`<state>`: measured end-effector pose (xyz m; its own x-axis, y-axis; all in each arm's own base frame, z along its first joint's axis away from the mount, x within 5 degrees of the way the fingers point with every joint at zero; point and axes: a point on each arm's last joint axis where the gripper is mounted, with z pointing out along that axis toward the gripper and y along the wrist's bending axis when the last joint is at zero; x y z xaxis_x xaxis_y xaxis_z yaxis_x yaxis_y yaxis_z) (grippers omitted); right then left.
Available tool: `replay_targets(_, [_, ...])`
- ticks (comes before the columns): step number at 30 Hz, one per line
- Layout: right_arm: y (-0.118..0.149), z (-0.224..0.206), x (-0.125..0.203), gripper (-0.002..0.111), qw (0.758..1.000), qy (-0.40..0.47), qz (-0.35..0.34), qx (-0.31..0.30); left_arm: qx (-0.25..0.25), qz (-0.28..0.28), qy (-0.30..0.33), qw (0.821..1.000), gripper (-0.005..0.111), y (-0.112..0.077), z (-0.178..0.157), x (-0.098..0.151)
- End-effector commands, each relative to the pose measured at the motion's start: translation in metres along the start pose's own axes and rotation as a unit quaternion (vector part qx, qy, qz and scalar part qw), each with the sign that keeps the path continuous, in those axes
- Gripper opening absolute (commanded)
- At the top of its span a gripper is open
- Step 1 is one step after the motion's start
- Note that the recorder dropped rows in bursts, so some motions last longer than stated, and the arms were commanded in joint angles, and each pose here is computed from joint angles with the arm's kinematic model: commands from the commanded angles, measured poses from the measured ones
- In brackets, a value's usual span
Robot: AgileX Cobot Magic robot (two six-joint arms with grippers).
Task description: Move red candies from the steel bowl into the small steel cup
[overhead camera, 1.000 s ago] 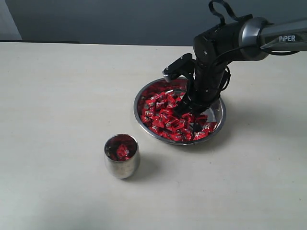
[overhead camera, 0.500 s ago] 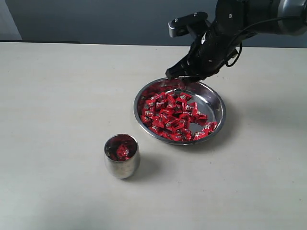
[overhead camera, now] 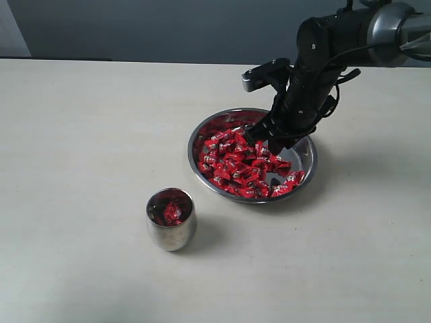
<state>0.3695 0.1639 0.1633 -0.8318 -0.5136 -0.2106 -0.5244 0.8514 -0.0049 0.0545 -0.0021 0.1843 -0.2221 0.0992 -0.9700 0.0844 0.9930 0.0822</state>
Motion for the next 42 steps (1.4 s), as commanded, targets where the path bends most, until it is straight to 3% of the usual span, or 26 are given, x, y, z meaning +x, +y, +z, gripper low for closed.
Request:
replay_targets(1, [-0.002,0.000,0.001,0.030,1.000,0.005,-0.001,-0.001,0.004,-0.002,-0.006,1.000,0.000,0.000,0.000,-0.001])
replay_targets(6, [-0.002,0.022,0.006,0.030,0.999,0.042,-0.001,-0.006,0.004,-0.002,-0.006,1.000,0.000,0.000,0.000,-0.001])
replay_targets(42, [-0.005,0.040,0.005,0.030,0.999,0.040,-0.013,0.010,0.004,-0.002,-0.006,1.000,0.000,0.000,0.000,-0.001])
